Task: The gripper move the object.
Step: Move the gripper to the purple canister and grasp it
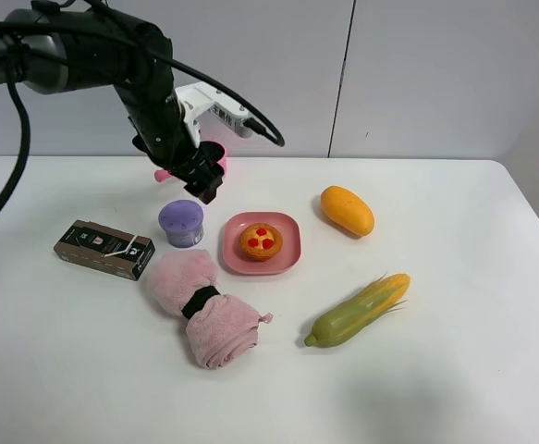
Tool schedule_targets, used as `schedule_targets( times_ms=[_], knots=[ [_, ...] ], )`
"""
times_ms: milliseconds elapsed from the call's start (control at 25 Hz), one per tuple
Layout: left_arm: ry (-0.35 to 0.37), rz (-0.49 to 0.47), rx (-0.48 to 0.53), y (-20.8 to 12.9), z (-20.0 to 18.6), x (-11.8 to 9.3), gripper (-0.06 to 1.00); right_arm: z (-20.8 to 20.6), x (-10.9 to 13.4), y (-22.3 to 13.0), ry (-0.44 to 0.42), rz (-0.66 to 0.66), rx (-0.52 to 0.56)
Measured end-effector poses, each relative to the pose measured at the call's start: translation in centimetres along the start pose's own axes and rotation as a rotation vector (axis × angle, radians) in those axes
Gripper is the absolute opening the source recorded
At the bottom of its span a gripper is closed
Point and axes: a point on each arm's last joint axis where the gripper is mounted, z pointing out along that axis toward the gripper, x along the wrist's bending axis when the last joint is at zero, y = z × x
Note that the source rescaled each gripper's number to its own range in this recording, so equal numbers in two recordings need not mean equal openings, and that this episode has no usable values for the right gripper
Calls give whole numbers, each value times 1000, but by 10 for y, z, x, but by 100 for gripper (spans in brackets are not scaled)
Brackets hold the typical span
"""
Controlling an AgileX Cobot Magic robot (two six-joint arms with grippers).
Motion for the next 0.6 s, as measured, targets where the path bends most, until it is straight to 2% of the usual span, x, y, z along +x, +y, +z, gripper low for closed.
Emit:
schedule_targets(
  times_ms=[240, 360, 480, 600],
  knots=[
    [-44, -38, 38, 16, 3, 14, 69, 0, 0, 0, 0, 0, 0],
    [-38, -44, 37, 14, 4, 25, 69, 0, 0, 0, 0, 0, 0],
    [-39, -99, 52, 5, 10, 44, 69, 0, 0, 0, 0, 0, 0],
    [-72, -183, 69, -6, 19, 64, 69, 0, 0, 0, 0, 0, 0]
  ],
)
